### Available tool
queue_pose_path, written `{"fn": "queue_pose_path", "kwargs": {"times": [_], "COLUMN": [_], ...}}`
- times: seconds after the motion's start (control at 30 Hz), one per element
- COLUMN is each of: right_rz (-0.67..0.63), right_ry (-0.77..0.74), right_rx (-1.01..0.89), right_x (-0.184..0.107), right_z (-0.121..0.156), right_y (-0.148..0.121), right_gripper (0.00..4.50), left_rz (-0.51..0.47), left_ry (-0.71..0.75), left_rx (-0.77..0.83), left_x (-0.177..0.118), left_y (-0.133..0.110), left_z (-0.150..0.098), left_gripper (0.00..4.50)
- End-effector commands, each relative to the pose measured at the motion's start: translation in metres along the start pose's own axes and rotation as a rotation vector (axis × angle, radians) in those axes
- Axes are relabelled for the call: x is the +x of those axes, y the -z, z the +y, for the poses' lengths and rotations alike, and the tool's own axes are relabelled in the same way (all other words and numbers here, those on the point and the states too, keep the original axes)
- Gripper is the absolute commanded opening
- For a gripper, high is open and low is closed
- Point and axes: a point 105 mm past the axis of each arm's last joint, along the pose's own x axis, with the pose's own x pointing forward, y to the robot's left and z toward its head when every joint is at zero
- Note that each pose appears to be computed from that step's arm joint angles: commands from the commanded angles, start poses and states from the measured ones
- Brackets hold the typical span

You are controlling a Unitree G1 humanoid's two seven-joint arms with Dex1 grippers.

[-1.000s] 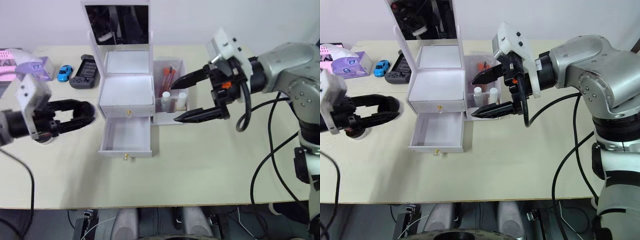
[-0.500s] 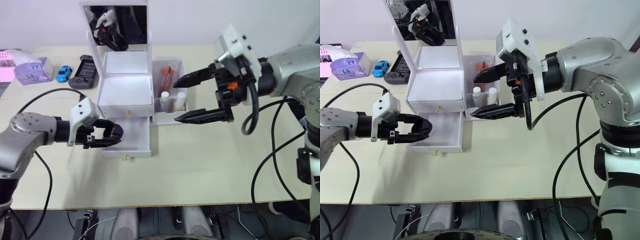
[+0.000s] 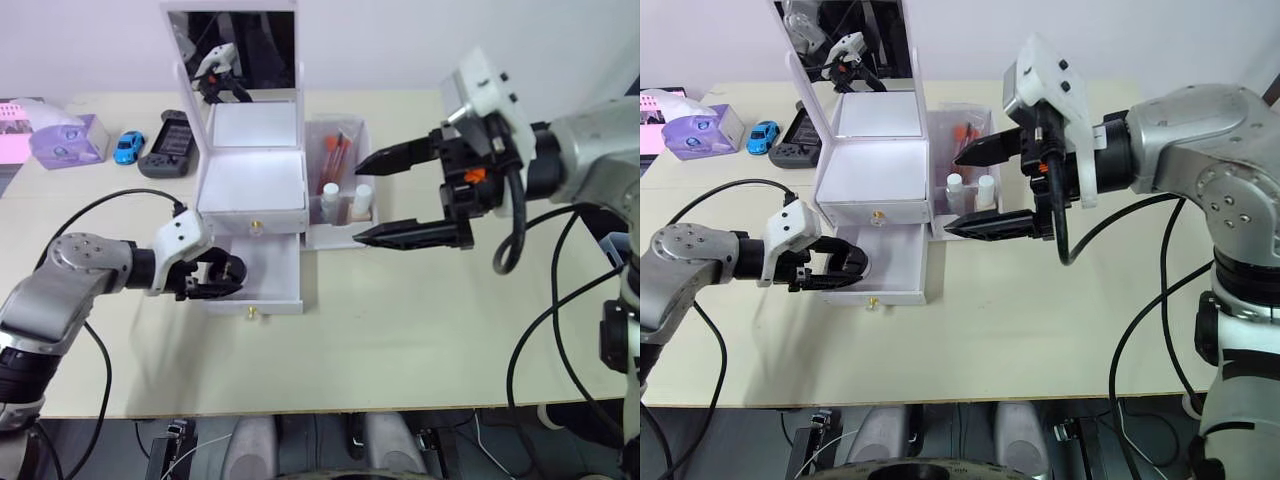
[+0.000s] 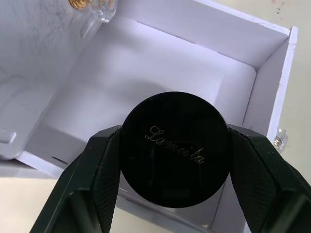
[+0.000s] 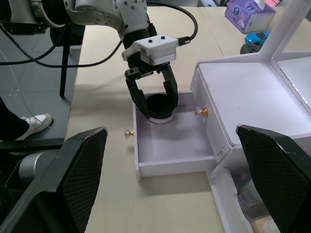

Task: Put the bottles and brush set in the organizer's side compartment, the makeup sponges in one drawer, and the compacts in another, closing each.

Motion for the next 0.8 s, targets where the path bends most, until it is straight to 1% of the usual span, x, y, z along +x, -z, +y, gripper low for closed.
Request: {"fn": "queue_pose_path", "kwargs": {"times": [0.03, 0.2, 0.43, 0.5, 0.53, 0.57, 0.8], "right_rz": [-0.022, -0.019, -0.019, -0.019, -0.018, -0.018, -0.016], "right_ry": [0.022, 0.030, 0.035, 0.036, 0.037, 0.038, 0.040], "right_rx": [-0.044, -0.050, -0.054, -0.055, -0.057, -0.058, -0.057], "right_x": [-0.006, -0.005, -0.005, -0.005, -0.005, -0.005, -0.006], "right_z": [0.002, 0.001, 0.000, 0.000, -0.001, -0.001, -0.001], "right_y": [-0.009, -0.008, -0.008, -0.008, -0.008, -0.008, -0.007], "right_gripper": [4.50, 4.50, 4.50, 4.50, 4.50, 4.50, 4.50], "left_rz": [0.008, 0.033, 0.018, 0.011, -0.002, -0.010, 0.000], "left_ry": [-0.001, 0.018, 0.014, 0.005, -0.002, -0.006, 0.010], "left_rx": [0.045, 0.036, 0.040, 0.048, 0.051, 0.054, 0.101], "left_x": [0.000, 0.003, 0.005, 0.005, 0.005, 0.004, -0.006], "left_y": [-0.002, 0.007, 0.004, 0.002, -0.001, -0.004, -0.012], "left_z": [0.001, -0.004, -0.002, 0.000, 0.002, 0.003, 0.003], "left_gripper": [2.63, 2.63, 2.63, 3.67, 4.02, 4.45, 4.45]}}
